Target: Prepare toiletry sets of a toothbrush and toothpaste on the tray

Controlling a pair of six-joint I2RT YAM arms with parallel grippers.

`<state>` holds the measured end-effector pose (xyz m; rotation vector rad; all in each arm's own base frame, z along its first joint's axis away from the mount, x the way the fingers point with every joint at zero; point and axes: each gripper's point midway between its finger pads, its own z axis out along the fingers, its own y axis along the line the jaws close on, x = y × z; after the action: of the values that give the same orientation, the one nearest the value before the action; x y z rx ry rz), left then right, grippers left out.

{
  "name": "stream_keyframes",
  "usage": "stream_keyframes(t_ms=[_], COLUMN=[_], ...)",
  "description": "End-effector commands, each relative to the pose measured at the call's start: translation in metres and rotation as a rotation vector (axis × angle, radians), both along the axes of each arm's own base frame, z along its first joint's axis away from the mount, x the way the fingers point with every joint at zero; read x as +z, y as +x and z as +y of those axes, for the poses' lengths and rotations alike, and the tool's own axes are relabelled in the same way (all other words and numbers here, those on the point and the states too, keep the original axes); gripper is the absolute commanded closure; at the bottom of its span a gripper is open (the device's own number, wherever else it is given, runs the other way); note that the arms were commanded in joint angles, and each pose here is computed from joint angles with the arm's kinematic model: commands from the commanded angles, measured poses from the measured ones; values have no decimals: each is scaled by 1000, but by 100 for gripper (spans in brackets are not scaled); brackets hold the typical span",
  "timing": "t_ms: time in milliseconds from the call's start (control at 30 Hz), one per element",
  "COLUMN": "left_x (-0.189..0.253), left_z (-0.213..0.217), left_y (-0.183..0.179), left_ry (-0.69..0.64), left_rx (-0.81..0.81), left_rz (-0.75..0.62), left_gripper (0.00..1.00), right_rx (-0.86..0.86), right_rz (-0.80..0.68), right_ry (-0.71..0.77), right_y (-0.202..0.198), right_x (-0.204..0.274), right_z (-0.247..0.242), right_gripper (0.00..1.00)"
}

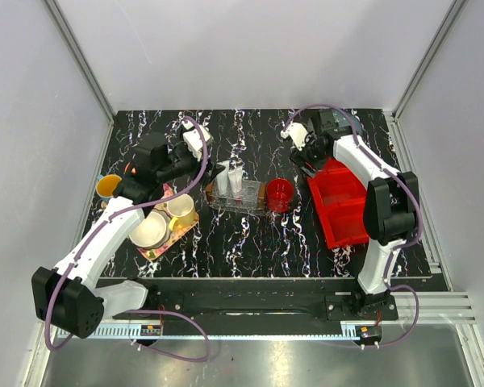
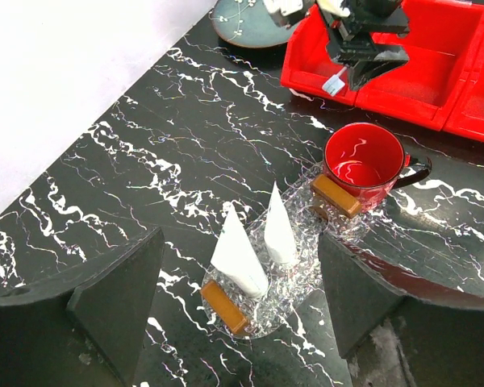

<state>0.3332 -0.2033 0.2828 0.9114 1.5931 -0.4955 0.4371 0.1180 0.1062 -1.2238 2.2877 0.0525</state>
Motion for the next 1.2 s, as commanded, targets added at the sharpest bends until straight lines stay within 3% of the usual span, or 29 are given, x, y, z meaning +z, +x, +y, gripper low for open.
stream_keyframes(t_ms=[0, 533, 1167], left_x=[9, 1, -1], left_z=[5, 5, 8], left_y=[3, 9, 14], left_ry=[2, 8, 15], left_rx=[17, 16, 25], left_rz=[-48, -32, -33], left_gripper=[18, 17, 17], right_rx=[38, 77, 113], right_rz=[-77, -50, -25], right_ry=[-40, -91, -113], right_y=[26, 34, 40], right_x=[9, -19, -38], right_z=[-1, -4, -2], right_gripper=[29, 30, 45])
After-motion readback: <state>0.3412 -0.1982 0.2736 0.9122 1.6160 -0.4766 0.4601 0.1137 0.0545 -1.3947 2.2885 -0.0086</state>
